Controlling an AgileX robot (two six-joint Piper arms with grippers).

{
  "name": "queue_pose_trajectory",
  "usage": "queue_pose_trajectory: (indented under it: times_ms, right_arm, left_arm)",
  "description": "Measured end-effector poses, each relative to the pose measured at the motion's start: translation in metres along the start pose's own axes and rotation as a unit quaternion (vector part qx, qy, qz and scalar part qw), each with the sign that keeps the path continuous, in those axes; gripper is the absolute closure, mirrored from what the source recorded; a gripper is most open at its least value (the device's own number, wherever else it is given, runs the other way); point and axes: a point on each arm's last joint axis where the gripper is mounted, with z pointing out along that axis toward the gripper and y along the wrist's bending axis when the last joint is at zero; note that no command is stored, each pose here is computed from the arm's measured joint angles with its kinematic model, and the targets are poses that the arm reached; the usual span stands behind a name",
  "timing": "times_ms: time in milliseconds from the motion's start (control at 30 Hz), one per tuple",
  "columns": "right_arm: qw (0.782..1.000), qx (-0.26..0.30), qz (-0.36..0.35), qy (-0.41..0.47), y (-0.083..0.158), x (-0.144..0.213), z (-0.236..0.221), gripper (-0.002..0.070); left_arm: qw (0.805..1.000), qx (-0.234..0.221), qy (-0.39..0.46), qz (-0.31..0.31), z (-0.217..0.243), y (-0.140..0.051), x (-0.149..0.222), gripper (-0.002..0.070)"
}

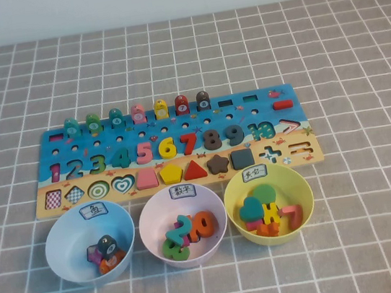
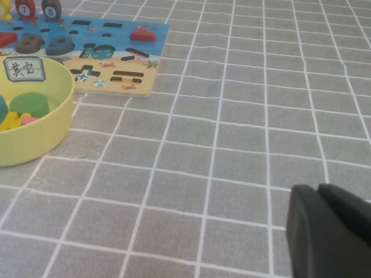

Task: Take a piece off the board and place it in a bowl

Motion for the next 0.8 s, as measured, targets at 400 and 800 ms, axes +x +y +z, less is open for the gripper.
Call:
queue_pose_trajectory:
  times_ms: [400,800]
  right_arm:
    - [1.000,0.000,0.000,0.000,0.000,0.000,0.000,0.0694]
    - [1.000,0.000,0.000,0.000,0.000,0.000,0.000,0.0694]
  left_arm:
    - [0.999,0.012,-0.022,-0.043,0.000,-0.002,-0.004,0.0676]
    - [0.962,0.048,-0.099,-0.252,-0.002,-0.004,-0.020,0.0676]
